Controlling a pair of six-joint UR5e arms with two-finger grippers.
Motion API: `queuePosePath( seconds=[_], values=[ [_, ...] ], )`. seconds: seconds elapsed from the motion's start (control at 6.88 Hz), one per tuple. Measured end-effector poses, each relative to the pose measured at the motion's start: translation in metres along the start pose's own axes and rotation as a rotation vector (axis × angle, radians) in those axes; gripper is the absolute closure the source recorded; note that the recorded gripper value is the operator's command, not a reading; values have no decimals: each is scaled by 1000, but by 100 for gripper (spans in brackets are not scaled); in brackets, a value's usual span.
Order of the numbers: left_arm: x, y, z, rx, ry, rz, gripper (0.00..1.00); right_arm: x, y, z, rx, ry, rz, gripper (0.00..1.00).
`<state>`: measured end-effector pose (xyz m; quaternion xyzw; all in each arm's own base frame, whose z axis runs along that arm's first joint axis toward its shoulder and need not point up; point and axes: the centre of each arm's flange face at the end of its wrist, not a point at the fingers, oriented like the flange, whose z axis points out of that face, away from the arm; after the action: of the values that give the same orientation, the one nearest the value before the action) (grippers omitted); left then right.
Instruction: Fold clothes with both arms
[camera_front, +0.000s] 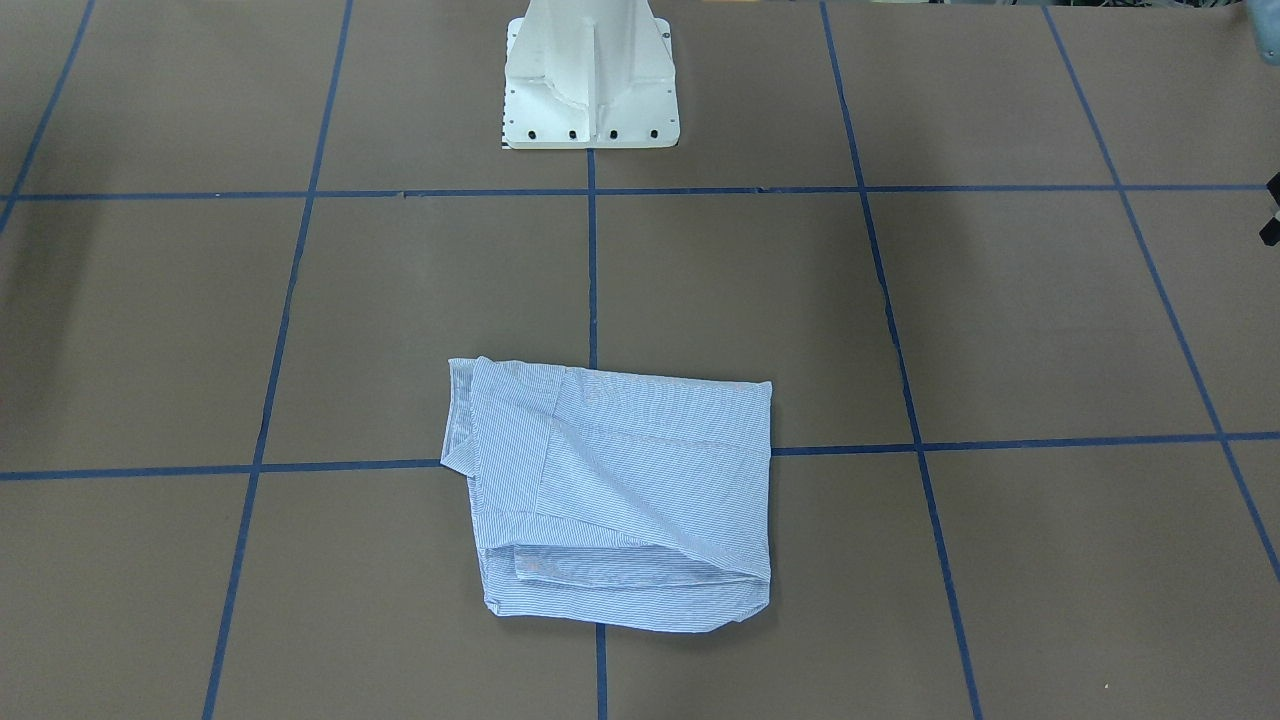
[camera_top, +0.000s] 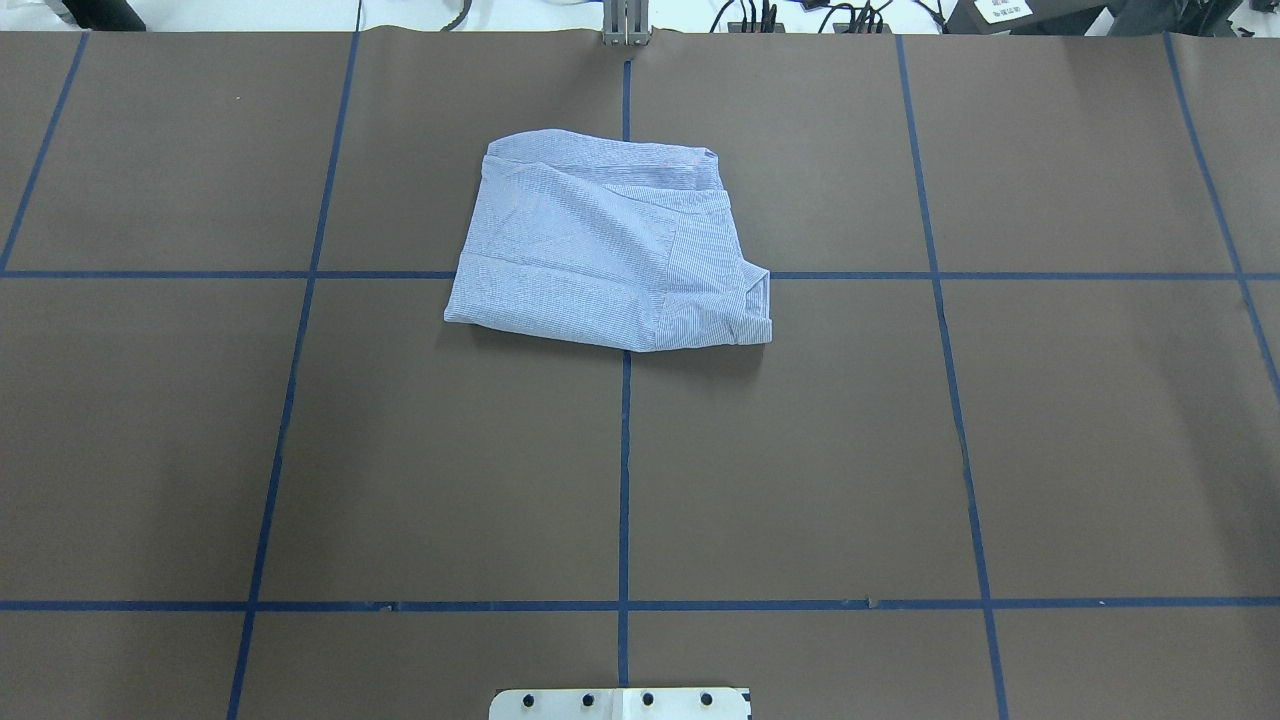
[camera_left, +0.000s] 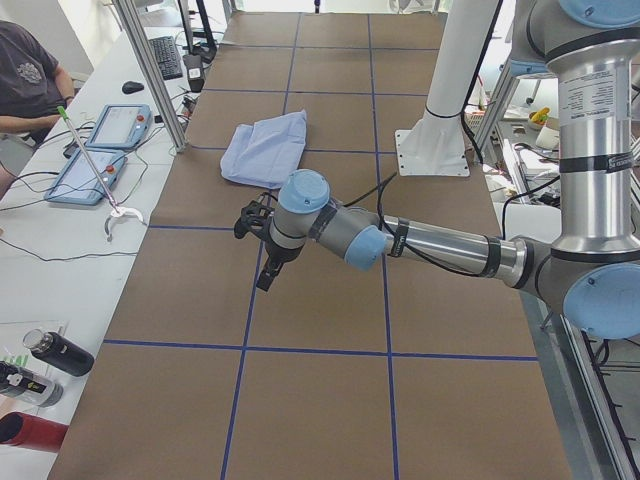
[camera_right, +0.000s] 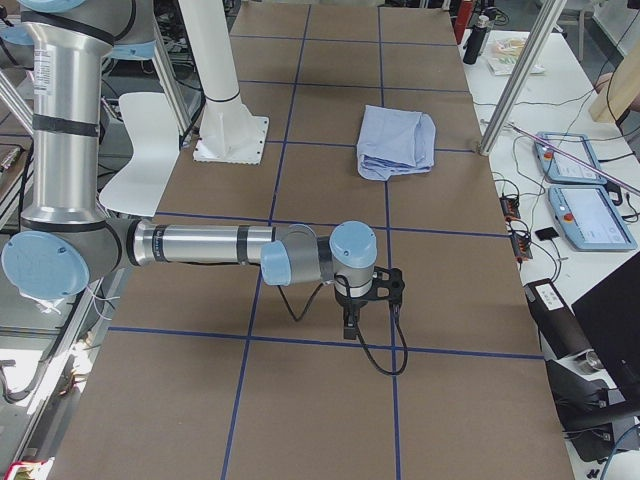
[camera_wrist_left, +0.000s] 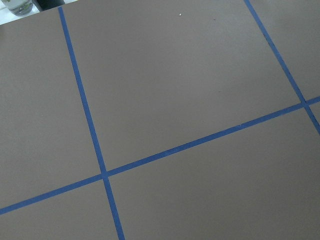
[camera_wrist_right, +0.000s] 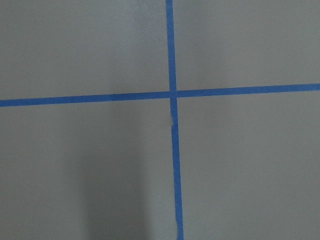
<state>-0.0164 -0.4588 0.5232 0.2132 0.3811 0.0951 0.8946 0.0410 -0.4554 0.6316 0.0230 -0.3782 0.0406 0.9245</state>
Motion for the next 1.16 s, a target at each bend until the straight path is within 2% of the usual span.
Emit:
queuePosePath(
  seconds=[0.29, 0.44, 0.73, 1.16],
  values=[
    [1, 1, -1, -1, -3, -1, 1, -10, 2, 12, -29, 21, -19, 0],
    [1, 2, -1, -6, 0, -4, 1, -15, 1, 17, -49, 48, -22, 0],
    [0, 6, 2, -17, 5, -12, 1, -23, 3, 15, -98, 79, 2, 0],
    [1, 8, 3, -22, 17, -14, 1, -29, 14, 9, -108, 69, 3, 0]
  ],
)
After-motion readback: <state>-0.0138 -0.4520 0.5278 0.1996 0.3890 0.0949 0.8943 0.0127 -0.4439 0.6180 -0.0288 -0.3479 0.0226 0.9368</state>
